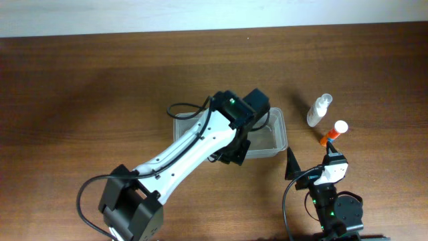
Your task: Pack container
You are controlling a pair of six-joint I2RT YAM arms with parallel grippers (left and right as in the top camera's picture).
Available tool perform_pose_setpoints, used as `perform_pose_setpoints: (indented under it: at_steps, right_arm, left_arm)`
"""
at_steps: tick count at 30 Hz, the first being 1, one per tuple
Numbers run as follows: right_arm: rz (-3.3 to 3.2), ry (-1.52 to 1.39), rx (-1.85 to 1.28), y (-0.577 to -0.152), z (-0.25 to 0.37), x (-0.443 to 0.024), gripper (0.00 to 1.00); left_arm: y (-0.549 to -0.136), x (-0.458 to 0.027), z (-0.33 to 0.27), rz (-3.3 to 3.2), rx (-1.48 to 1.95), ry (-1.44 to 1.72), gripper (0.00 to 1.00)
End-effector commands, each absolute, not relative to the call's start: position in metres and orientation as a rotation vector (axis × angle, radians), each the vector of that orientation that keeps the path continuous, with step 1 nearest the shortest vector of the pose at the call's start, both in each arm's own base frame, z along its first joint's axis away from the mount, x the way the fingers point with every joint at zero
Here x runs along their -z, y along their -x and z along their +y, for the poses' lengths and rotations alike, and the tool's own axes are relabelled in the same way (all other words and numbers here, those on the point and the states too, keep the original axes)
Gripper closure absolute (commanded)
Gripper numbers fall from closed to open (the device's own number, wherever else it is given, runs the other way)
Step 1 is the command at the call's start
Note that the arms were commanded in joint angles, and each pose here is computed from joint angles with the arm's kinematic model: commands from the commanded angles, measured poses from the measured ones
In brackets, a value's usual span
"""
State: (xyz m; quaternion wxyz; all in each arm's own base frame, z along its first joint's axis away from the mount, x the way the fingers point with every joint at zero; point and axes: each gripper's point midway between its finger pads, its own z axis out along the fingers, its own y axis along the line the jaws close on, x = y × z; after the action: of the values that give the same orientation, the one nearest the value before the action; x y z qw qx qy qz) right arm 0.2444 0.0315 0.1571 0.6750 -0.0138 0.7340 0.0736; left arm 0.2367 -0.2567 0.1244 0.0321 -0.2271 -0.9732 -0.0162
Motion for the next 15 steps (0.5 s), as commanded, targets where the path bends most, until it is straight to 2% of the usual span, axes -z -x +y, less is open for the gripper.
perform_pose_setpoints:
  at_steps: [1, 9, 15]
  right_arm:
    - [1.653, 0.030, -0.158, -0.244, 0.030, -0.155, 0.02]
    - [1.653, 0.030, -0.158, -0.244, 0.030, -0.155, 0.02]
    - [1.653, 0.030, -0.157, -0.244, 0.030, -0.155, 0.02]
  left_arm:
    - [-0.227, -0.117, -0.256, -2.971, -0.005, 0.666, 1.00]
    - [-0.223, -0.095, -0.257, -2.957, -0.022, 0.657, 1.00]
    - [-0.236, -0.093, -0.270, -3.019, -0.085, 0.675, 1.00]
